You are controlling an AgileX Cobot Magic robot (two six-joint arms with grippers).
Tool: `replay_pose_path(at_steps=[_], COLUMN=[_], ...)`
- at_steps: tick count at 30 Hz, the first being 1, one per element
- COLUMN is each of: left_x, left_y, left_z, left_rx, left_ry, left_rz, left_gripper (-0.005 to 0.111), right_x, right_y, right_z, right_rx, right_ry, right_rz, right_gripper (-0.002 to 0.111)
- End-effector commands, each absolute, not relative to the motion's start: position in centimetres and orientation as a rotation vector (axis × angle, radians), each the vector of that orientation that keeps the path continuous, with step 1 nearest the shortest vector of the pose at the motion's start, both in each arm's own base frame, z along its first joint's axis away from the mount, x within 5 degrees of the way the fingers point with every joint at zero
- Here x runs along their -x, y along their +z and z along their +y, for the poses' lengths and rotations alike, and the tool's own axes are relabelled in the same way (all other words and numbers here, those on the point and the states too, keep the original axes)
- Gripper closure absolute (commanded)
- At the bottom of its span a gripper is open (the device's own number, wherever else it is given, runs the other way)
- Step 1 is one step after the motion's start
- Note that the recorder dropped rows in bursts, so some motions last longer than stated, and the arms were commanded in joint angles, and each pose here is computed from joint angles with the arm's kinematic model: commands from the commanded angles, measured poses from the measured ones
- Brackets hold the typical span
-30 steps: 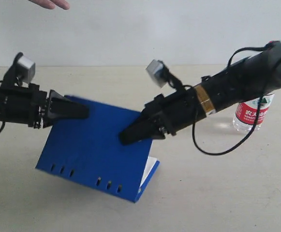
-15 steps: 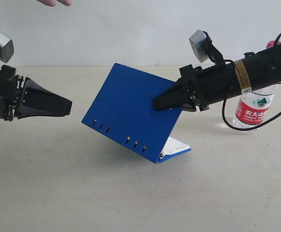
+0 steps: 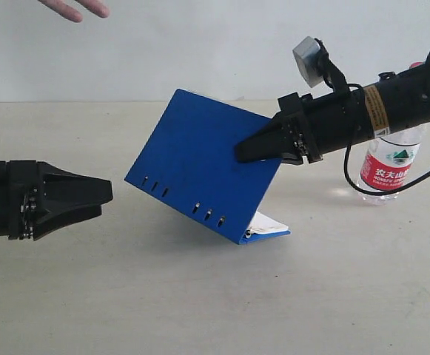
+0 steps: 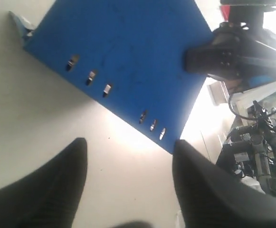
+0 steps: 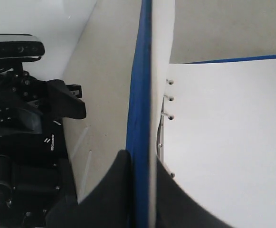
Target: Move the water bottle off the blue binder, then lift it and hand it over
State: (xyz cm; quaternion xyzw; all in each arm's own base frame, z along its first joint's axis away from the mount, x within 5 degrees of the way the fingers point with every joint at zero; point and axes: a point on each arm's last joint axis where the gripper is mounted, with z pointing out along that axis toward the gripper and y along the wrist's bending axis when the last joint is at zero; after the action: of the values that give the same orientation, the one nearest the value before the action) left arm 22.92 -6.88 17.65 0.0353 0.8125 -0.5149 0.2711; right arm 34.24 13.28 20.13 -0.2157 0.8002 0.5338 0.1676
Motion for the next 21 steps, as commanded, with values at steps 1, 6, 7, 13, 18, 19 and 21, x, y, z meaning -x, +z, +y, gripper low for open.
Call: replay_pose_path(at_steps=[1, 6, 7, 13, 18, 19, 21], left_x=[-23.1, -23.6, -23.7, -25.5, -27.6, -27.9, -28.6], left_y=[16.8, 14.3, 13.7, 11.9, 12.0, 12.1, 12.4], left_z=[-6.7, -6.7, -6.7, -7.2, -7.1, -7.1, -7.1], left_rx=[-0.010, 0.291, 0.369, 0.394, 0.329, 0.320, 0.297], left_ry=[-1.394, -1.487, -1.516, -1.749, -1.727, -1.715, -1.708], left_rz=[2.222, 2.359, 2.386, 2.348, 2.315, 2.311, 2.295], left_gripper=[0.056, 0.056, 0.056, 0.056, 0.056, 0.056, 0.056], right_x=[-34.2, -34.2, -34.2, -34.2, -33.7, -33.5, -33.4], right_y=[21.1, 21.1, 21.1, 21.1, 21.1, 21.2, 21.3], right_z=[13.3, 13.3, 13.3, 13.3, 14.5, 14.9, 15.5], right_rx=[0.622, 0.658, 0.666, 0.668, 0.728, 0.744, 0.755], right_ry=[1.545, 1.528, 1.524, 1.523, 1.533, 1.537, 1.549], right_rz=[2.225, 2.202, 2.198, 2.196, 2.184, 2.174, 2.154], right_gripper=[0.108, 0.108, 0.108, 0.108, 0.108, 0.108, 0.108])
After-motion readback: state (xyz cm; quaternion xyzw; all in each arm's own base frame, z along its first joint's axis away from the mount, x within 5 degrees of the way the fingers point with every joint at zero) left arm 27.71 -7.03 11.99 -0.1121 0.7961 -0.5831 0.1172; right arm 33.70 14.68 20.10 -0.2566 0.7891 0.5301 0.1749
